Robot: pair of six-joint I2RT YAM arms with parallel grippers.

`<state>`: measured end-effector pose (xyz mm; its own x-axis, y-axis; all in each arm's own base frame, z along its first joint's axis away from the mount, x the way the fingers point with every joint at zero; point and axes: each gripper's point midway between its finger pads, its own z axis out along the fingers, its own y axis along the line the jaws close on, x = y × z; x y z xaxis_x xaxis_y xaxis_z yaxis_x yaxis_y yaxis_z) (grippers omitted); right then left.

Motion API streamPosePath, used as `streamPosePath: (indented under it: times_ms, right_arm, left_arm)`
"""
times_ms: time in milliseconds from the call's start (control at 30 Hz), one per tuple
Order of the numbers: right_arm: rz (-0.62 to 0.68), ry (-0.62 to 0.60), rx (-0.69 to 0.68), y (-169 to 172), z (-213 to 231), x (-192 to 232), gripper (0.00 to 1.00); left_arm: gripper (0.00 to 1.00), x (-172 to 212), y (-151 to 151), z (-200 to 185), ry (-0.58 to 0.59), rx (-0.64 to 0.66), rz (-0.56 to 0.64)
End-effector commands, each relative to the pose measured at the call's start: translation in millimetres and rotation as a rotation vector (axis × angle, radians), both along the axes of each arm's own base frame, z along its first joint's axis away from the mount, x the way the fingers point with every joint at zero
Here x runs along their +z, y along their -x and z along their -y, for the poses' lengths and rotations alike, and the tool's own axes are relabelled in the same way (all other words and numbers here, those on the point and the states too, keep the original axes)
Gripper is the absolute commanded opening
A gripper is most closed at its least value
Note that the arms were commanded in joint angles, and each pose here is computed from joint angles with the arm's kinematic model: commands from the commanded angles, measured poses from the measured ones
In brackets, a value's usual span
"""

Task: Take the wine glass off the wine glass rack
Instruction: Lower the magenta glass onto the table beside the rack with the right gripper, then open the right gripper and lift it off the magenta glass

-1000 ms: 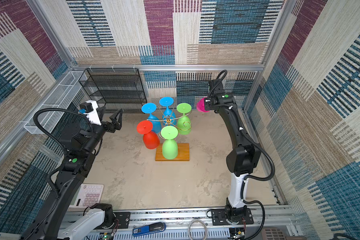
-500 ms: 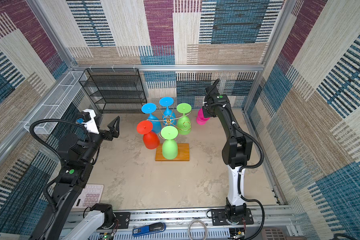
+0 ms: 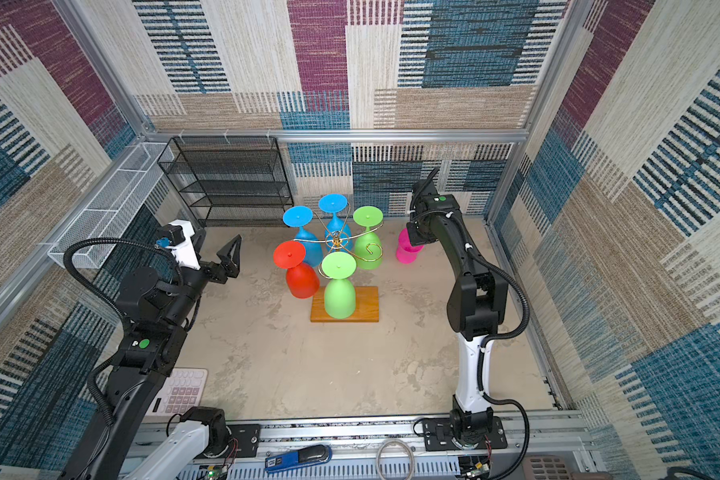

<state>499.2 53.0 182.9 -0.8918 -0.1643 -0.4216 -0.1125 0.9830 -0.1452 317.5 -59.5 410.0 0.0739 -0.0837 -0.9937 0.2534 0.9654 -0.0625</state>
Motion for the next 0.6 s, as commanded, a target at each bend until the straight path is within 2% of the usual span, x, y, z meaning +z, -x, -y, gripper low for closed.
streamPosePath:
  times_ms: [0,233,400,567]
  right_arm:
    - [-0.005,0.008,0.004,0.2,0.5,-3.2,0.0]
    - [-0.018,0.004,0.006,1.3,-0.6,-8.4,0.01]
    - [-0.029,0.001,0.005,1.8,-1.5,-12.4,0.05]
    - [-0.013,-0.007,0.003,-0.1,-2.6,-7.1,0.16]
  left_arm:
    - [0.92,0.1,1.5,1.3,-0.018,-0.008,0.006]
    - [0.92,0.6,1.9,3.1,-0.017,-0.018,0.006]
    - [0.92,1.2,2.4,3.8,-0.016,-0.024,0.007]
    - [0.92,1.1,2.4,4.4,-0.016,-0.027,0.007]
